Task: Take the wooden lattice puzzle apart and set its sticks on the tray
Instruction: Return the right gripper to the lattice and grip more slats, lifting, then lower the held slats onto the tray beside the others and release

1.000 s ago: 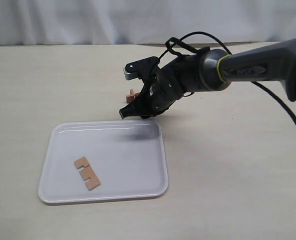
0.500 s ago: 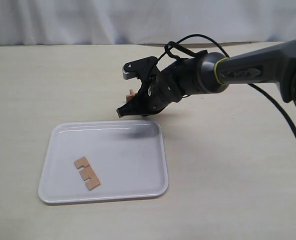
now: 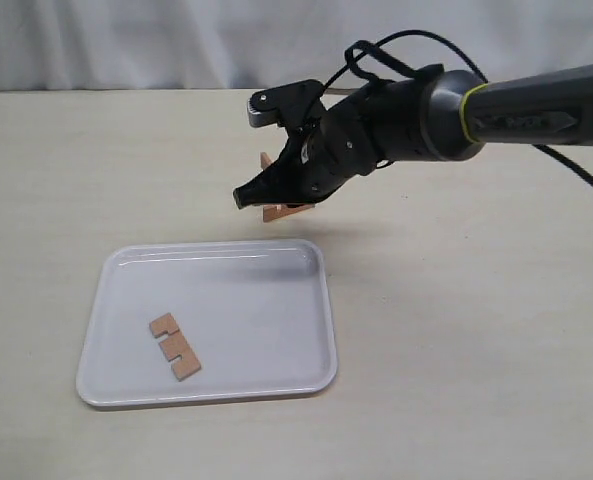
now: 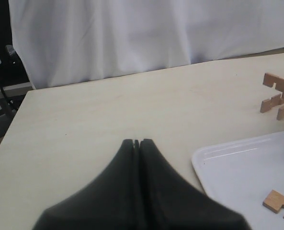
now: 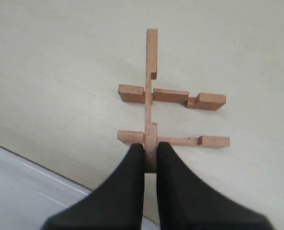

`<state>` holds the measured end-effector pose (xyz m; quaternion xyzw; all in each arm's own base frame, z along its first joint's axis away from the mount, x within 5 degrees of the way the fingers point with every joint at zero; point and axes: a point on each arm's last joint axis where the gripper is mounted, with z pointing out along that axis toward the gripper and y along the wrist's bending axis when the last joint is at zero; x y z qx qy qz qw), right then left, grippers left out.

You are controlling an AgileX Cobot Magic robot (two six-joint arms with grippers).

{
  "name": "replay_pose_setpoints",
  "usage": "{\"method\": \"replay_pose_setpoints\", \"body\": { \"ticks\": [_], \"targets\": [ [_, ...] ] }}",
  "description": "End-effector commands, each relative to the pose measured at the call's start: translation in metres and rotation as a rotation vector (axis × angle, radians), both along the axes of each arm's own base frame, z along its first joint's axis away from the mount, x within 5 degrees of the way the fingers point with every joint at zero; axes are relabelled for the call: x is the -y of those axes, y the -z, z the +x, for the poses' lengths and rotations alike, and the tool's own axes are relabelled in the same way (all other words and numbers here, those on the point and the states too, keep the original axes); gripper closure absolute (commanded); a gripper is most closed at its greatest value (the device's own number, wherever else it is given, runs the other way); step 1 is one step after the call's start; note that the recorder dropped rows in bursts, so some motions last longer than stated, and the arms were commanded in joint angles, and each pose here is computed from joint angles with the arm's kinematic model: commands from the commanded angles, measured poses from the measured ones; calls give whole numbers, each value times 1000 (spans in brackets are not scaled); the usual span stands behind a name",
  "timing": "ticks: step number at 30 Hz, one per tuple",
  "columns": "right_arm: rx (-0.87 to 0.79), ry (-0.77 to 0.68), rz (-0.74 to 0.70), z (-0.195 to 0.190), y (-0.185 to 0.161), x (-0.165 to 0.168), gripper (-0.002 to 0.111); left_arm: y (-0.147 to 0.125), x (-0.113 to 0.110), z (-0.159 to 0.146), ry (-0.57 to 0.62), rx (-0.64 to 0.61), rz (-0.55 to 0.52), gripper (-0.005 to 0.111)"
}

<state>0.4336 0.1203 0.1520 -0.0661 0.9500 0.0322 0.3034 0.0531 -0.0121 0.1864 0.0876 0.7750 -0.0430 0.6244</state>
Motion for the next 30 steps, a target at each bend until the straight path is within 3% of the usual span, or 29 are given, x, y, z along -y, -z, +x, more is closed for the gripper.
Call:
{"method": "replay_pose_setpoints", "body": {
  "ticks": [1,8,17,25,30],
  "targets": [
    [28,14,10,-5,-29,3,104,0,-1,0,-11,9,2,107],
    [88,-58,-18,-27,-64,3,104,0,-1,0,-11,9,2,107],
    [107,-262,-54,-74,-82,-31,104,0,-1,0,-11,9,2,107],
    [-13,-493,55,-106,-74,-72,104,0,-1,0,-11,9,2,107],
    [-146,-584,80,-113,-48,-85,104,0,-1,0,-11,9,2,107]
  ]
}}
